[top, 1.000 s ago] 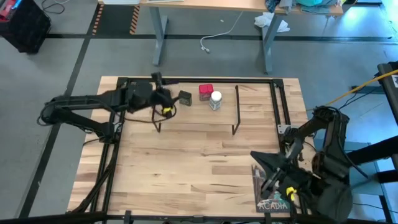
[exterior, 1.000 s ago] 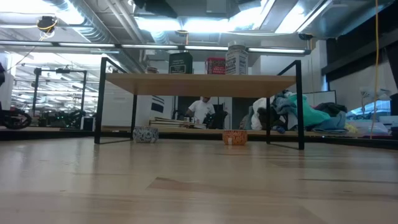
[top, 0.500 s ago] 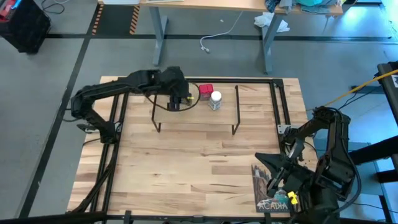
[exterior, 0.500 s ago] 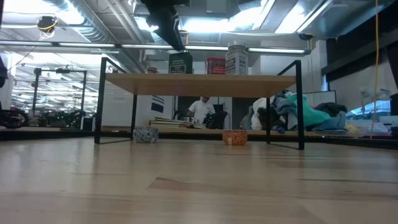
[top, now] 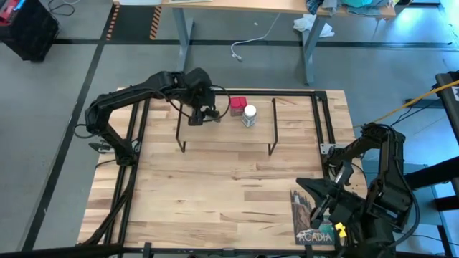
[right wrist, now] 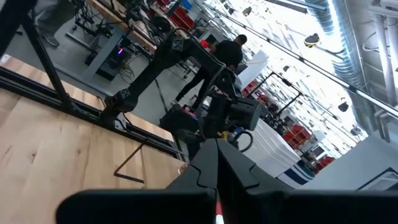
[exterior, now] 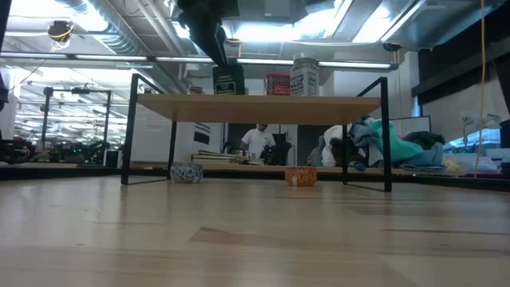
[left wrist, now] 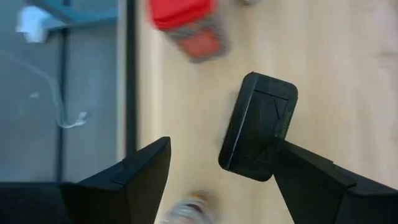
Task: Shelf spices
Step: Adjust the green seasoning can
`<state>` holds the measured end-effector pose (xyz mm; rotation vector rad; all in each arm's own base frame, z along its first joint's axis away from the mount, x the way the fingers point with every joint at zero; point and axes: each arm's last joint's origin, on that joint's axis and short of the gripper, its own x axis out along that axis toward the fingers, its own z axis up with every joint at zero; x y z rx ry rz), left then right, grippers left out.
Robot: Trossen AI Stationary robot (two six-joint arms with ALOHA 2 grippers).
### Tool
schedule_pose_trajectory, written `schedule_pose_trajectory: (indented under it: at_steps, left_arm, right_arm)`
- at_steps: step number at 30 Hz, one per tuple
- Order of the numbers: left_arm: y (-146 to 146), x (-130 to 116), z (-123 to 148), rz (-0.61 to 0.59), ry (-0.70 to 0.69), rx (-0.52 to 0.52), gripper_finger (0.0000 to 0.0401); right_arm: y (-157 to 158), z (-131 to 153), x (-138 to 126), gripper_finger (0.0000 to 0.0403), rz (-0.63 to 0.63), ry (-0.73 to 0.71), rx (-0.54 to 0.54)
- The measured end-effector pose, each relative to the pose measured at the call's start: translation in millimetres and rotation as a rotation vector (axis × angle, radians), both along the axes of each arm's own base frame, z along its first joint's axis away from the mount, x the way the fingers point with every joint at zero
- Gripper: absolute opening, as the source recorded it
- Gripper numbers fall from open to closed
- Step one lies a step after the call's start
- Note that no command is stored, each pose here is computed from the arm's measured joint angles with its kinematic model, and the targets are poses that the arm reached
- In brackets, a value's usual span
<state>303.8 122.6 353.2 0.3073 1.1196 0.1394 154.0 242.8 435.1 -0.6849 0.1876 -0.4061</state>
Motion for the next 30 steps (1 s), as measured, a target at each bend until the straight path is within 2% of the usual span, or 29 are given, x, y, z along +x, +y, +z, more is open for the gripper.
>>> schedule_pose_trajectory:
  at_steps: [6, 9, 15, 26, 30]
  left_arm:
    - [2, 5, -9, -0.008, 0.032, 0.011, 0.0265]
    - [3, 4, 2, -0.005, -0.03, 0.05, 0.0265]
    - [0, 7, 0, -0.008, -0.024, 0.034, 0.0265]
    - [-17, 19, -12, 0.126, -0.028, -0.074, 0.0265]
    - [-16, 26, -22, 0.218, -0.016, -0.102, 0.0265]
  right_arm:
    - [-1, -1, 0, 0.0, 0.0, 0.009, -0.016]
    - [-1, -1, 0, 0.0, 0.0, 0.008, -0.011]
    - [-1, -1, 0, 0.0, 0.001, 0.007, -0.006]
    - [-1, -1, 0, 0.0, 0.003, 0.007, 0.002]
    - [-1, -1, 0, 0.0, 0.004, 0.007, 0.003]
